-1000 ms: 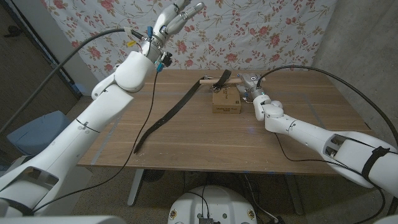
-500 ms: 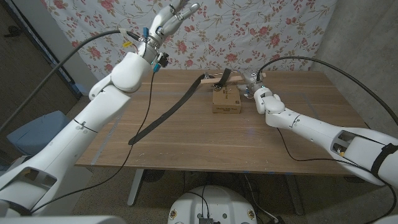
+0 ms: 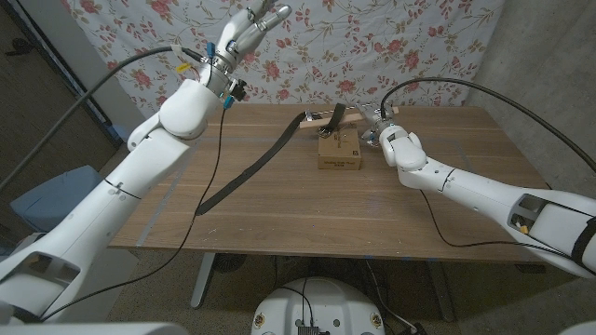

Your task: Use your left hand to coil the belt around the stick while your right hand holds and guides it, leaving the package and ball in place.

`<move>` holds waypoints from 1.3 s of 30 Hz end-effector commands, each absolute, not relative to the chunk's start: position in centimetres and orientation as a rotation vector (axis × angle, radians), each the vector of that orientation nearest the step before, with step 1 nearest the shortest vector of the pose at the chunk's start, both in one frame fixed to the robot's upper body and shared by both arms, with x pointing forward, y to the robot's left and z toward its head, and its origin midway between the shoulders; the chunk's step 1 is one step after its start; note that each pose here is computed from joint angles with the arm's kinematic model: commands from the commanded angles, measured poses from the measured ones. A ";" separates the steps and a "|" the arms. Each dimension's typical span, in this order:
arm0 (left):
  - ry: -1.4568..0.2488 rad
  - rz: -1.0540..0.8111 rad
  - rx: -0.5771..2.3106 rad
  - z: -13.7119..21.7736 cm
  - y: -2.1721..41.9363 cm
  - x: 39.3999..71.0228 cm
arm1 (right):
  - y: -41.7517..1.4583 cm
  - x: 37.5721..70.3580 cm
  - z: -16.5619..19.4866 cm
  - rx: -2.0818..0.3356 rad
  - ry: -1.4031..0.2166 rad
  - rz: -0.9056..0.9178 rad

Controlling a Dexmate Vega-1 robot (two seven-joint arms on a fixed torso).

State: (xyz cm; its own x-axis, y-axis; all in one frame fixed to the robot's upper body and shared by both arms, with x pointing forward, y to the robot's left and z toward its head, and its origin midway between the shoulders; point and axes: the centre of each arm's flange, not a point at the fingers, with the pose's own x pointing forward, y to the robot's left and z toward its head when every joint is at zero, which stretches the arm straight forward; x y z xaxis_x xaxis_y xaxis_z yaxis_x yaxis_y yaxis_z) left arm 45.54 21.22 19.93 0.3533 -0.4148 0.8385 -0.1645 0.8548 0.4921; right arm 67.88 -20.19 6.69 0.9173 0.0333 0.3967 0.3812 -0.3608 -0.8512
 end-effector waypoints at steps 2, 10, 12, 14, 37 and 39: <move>-1.216 -0.174 0.550 19.6 22.2 45.4 | -18.8 64.9 8.1 -1.960 -0.327 -0.401; -1.213 -0.176 0.544 19.4 22.7 45.5 | -18.6 64.2 8.6 -1.947 -0.344 -0.417; -1.214 -0.175 0.542 19.3 22.8 45.5 | -18.6 64.2 8.6 -1.945 -0.349 -0.418; -1.215 -0.173 0.543 19.3 22.8 45.4 | -18.7 64.1 8.6 -1.941 -0.356 -0.419; -1.200 -0.179 0.553 19.6 23.1 45.6 | -19.2 61.3 11.0 -1.771 -0.599 -0.274; -1.194 -0.183 0.556 19.6 23.1 45.6 | -19.2 61.3 11.0 -1.744 -0.626 -0.264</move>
